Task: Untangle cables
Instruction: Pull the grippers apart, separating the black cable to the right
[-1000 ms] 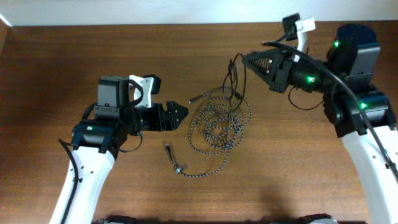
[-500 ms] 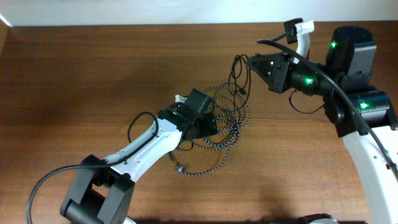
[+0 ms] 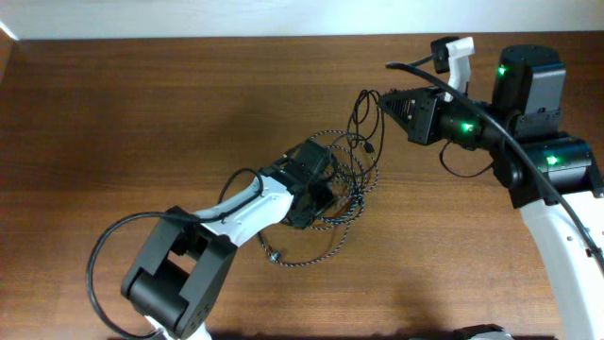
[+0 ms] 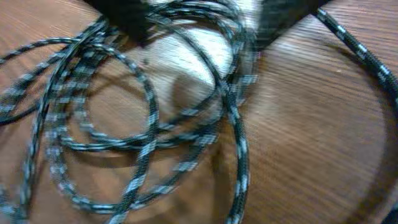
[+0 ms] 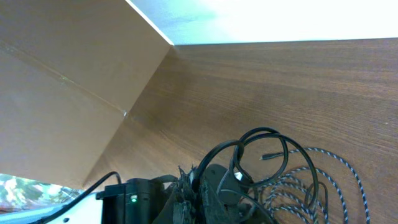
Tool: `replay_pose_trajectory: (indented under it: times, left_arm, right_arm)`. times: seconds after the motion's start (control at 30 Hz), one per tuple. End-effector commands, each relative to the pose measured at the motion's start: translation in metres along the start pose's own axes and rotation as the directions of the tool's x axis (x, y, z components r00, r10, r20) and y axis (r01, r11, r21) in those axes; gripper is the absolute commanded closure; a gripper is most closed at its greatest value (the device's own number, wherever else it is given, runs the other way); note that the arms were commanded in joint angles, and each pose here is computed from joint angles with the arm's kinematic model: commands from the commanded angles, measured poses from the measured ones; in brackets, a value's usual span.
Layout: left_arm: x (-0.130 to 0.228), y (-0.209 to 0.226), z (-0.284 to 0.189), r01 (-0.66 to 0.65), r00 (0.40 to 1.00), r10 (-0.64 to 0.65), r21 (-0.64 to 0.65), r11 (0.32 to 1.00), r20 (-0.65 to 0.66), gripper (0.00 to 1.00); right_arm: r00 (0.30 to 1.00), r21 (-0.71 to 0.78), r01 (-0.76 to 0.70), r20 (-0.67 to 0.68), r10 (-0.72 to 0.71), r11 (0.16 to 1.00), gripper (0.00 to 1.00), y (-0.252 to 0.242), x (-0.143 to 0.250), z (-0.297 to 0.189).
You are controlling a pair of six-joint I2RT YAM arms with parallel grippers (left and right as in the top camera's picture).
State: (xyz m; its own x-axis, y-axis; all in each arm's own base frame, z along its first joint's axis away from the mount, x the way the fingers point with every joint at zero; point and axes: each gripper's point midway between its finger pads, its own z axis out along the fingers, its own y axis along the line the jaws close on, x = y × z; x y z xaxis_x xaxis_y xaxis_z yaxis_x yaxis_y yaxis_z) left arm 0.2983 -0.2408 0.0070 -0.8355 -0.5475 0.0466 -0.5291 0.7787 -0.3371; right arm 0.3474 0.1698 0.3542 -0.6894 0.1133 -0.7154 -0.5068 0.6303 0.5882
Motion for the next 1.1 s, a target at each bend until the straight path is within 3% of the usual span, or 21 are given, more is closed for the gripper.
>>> replay_pose_trajectory:
  times: [0.0,0.07,0.17,0.27,0.37,0.43,0.57,0.7,0.83,0.97,1.07]
  left_arm:
    - [0.005,0.017,0.013,-0.034,0.999,0.032,-0.059,0.998,-0.032,1.00]
    - [-0.008,0.025,0.008,-0.090,0.996,0.088,-0.067,0.994,-0.029,1.00]
    - [-0.057,0.068,-0.031,-0.049,0.999,0.049,-0.128,0.991,-0.003,1.00]
    - [-0.106,0.110,-0.094,0.046,0.988,-0.021,-0.165,0.985,0.154,1.00]
    - [-0.133,0.164,-0.159,0.207,0.930,-0.116,-0.239,0.949,0.348,1.00]
    - [-0.130,0.188,-0.172,0.267,0.920,-0.155,-0.287,0.920,0.360,1.00]
    - [-0.133,0.196,-0.176,0.286,0.907,-0.147,-0.320,0.903,0.394,1.00]
    - [-0.135,0.199,-0.178,0.290,0.903,-0.141,-0.332,0.898,0.407,1.00]
    - [-0.133,0.199,-0.177,0.316,0.897,-0.171,-0.321,0.893,0.407,1.00]
    - [-0.129,0.205,-0.179,0.320,0.900,-0.166,-0.353,0.879,0.403,1.00]
    - [-0.130,0.209,-0.185,0.340,0.889,-0.168,-0.366,0.866,0.427,1.00]
  right_arm:
    - [0.999,0.003,0.038,0.005,-0.038,0.999,0.96,0.006,-0.002,-0.005]
    - [0.999,0.004,0.033,0.000,-0.033,0.999,0.96,0.006,-0.001,-0.005]
    - [0.999,0.039,0.032,0.000,-0.032,0.999,0.96,0.000,0.000,-0.005]
    - [0.999,0.287,0.001,-0.046,0.013,0.958,0.96,-0.045,0.018,-0.013]
    - [0.985,0.648,0.028,-0.148,0.090,0.762,0.96,-0.108,0.054,-0.051]
    - [0.951,0.751,0.013,-0.213,0.223,0.660,0.96,-0.130,0.088,-0.067]
    - [0.896,0.765,0.023,-0.301,0.327,0.643,0.96,-0.135,0.118,-0.069]
    - [0.883,0.766,0.024,-0.318,0.346,0.642,0.96,-0.133,0.124,-0.072]
    - [0.878,0.719,-0.014,-0.324,0.353,0.695,0.96,-0.123,0.126,-0.062]
    - [0.901,0.649,-0.052,-0.297,0.316,0.759,0.96,-0.111,0.113,-0.049]
    - [0.987,0.588,-0.023,-0.114,0.111,0.809,0.96,-0.061,0.057,-0.081]
